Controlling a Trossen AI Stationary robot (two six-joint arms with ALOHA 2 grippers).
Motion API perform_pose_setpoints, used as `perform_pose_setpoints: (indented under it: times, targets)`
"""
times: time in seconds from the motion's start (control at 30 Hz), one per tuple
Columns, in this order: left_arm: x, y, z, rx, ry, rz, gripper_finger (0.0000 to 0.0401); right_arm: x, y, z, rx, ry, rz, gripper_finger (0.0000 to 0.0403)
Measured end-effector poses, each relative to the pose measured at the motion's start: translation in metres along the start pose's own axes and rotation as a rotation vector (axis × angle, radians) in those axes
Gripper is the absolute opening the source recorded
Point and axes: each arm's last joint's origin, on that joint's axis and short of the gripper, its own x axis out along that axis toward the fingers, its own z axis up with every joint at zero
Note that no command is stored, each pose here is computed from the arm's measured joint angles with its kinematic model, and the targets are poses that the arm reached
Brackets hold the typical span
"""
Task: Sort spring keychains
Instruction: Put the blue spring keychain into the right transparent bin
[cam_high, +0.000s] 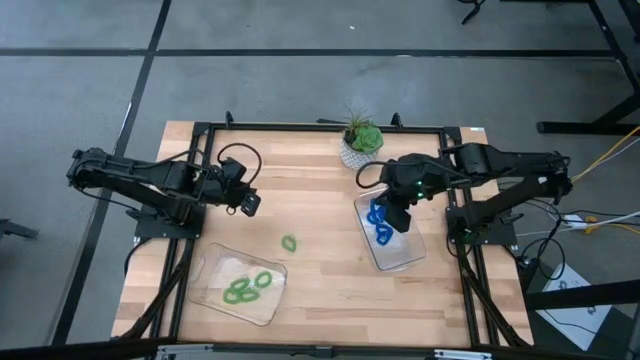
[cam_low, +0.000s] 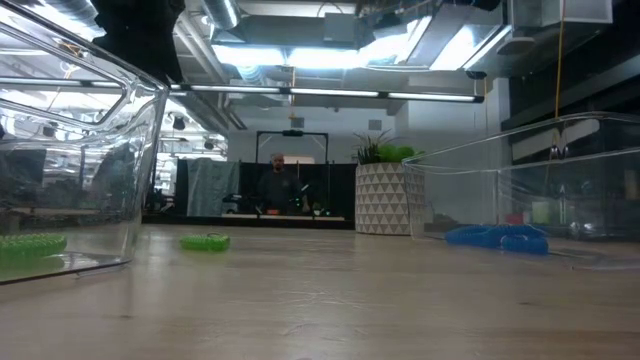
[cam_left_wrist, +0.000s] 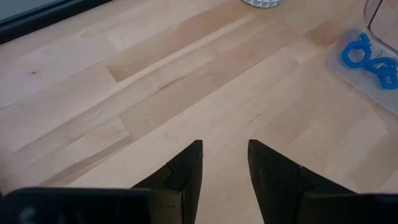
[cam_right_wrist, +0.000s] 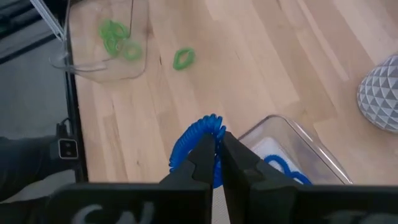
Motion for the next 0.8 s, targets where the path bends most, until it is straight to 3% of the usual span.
perform_pose_setpoints:
  times: [0.33, 0.6, 0.8]
  targets:
    - [0.01, -0.007, -0.002, 0.021, 0.022, 0.033, 0.0123, 0.015, -0.013, -0.024, -0.025, 0.189, -0.164, 0.0016]
    - [0.014, -0.01, -0.003, 0.026, 0.028, 0.04, 0.0123, 0.062, -0.03, -0.064, 0.005, 0.364, -0.272, 0.0016]
    - [0.014, -0.01, -0.003, 0.023, 0.025, 0.035, 0.0123, 0.093, -0.038, -0.09, 0.066, 0.416, -0.254, 0.0016]
